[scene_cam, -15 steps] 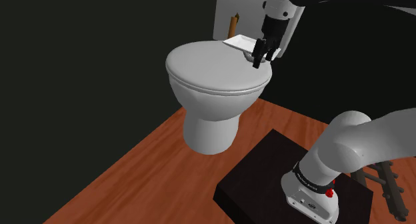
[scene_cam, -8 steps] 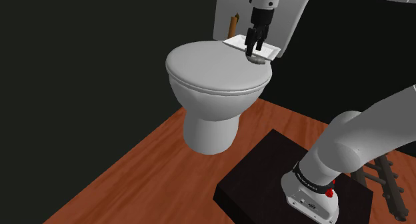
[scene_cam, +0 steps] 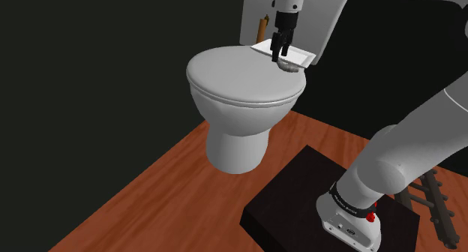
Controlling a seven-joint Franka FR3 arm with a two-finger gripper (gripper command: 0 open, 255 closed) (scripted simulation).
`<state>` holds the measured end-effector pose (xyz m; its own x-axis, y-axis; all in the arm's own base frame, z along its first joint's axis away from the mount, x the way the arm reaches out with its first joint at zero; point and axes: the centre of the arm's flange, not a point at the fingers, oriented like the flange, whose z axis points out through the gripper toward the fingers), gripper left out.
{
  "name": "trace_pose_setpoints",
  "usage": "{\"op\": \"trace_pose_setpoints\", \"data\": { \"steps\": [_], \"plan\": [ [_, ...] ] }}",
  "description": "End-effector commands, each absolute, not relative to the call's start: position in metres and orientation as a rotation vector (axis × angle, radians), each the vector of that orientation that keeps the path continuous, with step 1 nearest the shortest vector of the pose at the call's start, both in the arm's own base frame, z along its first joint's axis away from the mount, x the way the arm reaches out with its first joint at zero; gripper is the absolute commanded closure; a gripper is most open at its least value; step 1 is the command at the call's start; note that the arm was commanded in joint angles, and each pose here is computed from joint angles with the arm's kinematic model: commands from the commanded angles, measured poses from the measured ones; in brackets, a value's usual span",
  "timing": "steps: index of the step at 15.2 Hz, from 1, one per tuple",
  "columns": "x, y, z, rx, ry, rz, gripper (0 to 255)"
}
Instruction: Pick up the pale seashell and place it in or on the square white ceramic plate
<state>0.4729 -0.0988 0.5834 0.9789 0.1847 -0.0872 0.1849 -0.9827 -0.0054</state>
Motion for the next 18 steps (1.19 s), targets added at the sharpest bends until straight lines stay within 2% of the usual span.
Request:
{"op": "trace_pose_setpoints", "data": {
  "steps": [1,11,12,18],
  "plan": [
    [0.472,-0.099,0.573,3.122,0.293,-0.137,0],
    [0.471,-0.099,0.565,3.122,0.293,-0.137,0],
    [0.469,-0.100,0.566,3.122,0.293,-0.137,255],
    [0.478,-0.105,0.560,3.122,0.292,-0.137,255]
  ]
}}
